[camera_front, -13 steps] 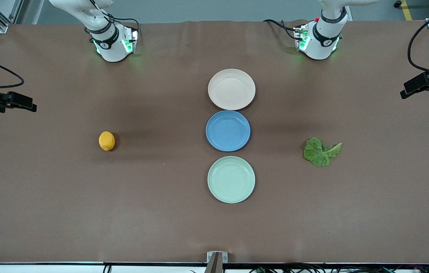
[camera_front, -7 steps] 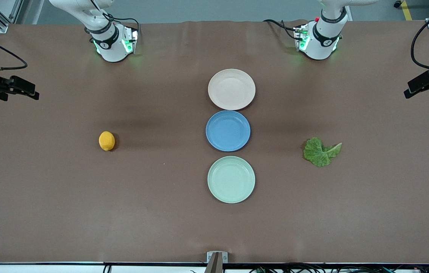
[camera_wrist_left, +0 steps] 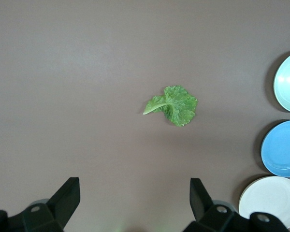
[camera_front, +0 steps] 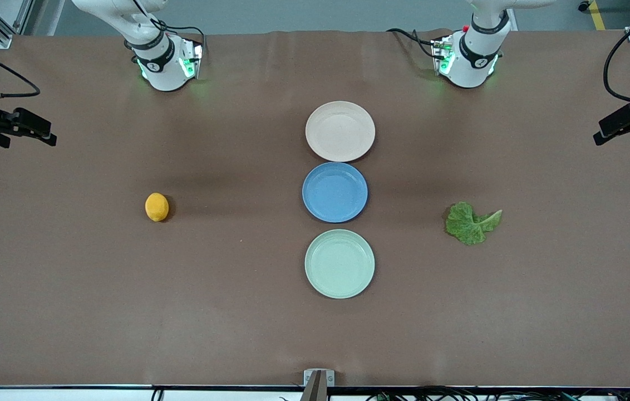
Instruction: Pick lemon and lettuce from plates
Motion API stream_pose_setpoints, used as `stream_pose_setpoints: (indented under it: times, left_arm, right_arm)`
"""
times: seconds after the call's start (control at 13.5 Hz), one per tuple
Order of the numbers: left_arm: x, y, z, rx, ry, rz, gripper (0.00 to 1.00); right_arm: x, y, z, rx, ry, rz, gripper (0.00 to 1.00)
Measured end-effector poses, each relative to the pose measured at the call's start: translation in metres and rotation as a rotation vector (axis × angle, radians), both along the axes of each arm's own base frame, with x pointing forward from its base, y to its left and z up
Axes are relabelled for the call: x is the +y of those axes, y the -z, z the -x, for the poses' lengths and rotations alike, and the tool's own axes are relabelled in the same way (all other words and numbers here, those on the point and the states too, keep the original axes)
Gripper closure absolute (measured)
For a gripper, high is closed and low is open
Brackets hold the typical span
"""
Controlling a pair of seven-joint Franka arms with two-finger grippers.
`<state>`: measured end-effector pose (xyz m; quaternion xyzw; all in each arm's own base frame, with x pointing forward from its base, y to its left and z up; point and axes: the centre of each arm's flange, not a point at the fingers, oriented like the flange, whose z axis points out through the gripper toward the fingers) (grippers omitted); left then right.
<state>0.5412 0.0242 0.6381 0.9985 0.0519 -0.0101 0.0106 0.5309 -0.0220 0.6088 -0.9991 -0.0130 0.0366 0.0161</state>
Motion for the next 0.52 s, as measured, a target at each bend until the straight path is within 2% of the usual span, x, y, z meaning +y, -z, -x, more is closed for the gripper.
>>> stream_pose_setpoints:
  times: [0.52]
  left_arm:
    - [0.0000,-0.0001,-0.0001,-0.001,0.000,0.000,0.00]
  right_arm:
    - [0.0034,-0.0117,0.0021,-0.044,-0.006,0.001,0.00]
